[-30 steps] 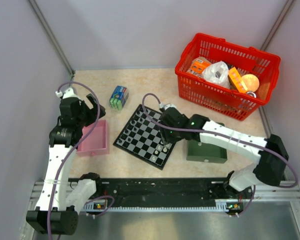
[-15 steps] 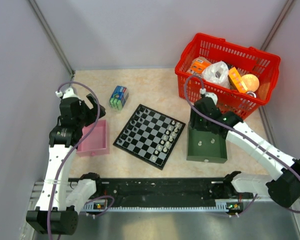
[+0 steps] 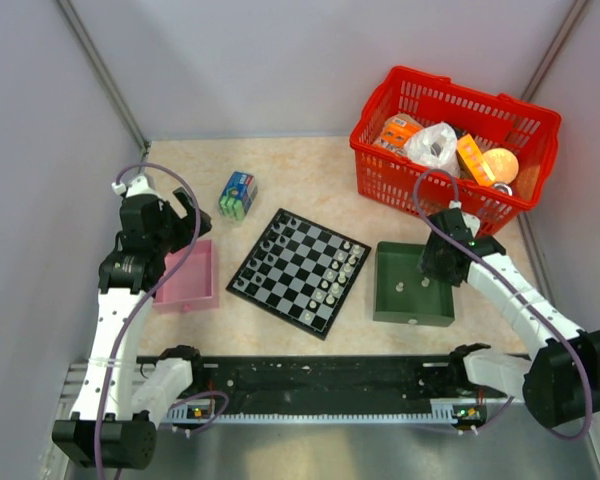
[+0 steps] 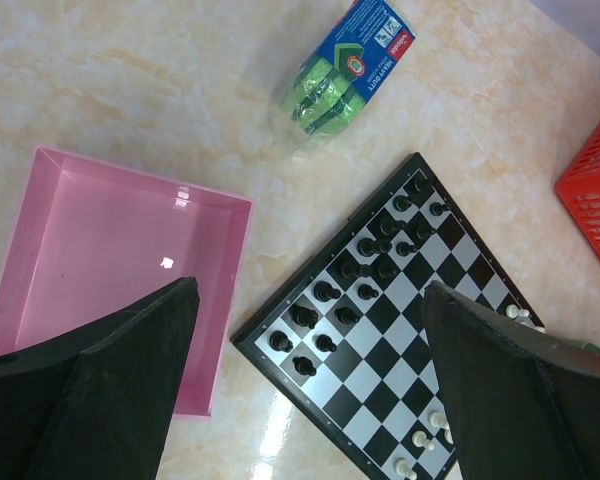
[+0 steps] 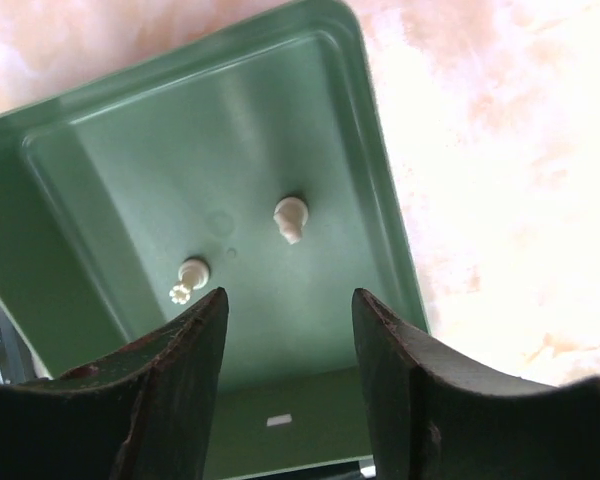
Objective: Set up the chess pieces on the board
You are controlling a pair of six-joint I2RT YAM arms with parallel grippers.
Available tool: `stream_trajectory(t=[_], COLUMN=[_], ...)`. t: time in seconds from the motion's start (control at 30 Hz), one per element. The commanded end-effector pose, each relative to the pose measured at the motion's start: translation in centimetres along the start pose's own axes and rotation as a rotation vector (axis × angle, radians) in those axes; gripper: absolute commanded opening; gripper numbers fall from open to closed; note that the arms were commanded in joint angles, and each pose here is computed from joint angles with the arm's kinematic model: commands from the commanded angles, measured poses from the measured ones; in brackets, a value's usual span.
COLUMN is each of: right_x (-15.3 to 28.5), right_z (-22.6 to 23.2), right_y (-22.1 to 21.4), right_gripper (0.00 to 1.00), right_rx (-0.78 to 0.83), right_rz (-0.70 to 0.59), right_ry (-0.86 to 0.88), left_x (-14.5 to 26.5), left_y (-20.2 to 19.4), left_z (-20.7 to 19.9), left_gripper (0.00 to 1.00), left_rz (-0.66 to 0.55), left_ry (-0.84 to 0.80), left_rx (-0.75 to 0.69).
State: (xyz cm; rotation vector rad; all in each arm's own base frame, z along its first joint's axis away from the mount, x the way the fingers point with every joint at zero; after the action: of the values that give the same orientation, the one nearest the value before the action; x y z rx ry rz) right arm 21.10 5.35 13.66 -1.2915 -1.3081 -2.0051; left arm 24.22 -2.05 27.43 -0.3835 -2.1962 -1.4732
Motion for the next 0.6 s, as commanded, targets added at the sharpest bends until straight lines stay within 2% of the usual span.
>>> stream_trajectory(t=[0.0, 0.2, 0.57], right_x=[-0.6, -2.0, -3.5], right_z=[-0.2, -0.5, -0.2], right_y=[0.5, 0.4, -0.2], right_gripper=[0.5, 0.45, 0.41], right_rx=[-0.02, 0.009, 0.057], right_rz=[-0.015, -0.003, 0.044], right_ry=[0.014, -0.003, 0.018], left_x=[-0.1, -0.2, -0.3], left_y=[0.9, 0.8, 0.8], left_z=[-0.3, -0.2, -0.2], left_gripper=[0.99, 0.99, 0.99], left_rz=[-0.037, -0.037, -0.032], left_ry=[-0.017, -0.012, -0.01], left_rx=[0.007, 0.006, 0.005])
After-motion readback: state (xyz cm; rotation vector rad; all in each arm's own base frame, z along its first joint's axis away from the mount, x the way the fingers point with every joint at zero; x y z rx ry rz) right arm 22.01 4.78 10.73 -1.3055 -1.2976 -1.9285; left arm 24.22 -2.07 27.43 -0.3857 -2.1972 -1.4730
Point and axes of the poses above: each gripper's point midway between its finger pads, its own x axis back along the fingers, its own z axis along the line the jaws close on, y = z × x, the point moved 5 cm from there along x, back along the fingers, and after that the axes turned 7 degrees about -x, right-handed, at the moved point
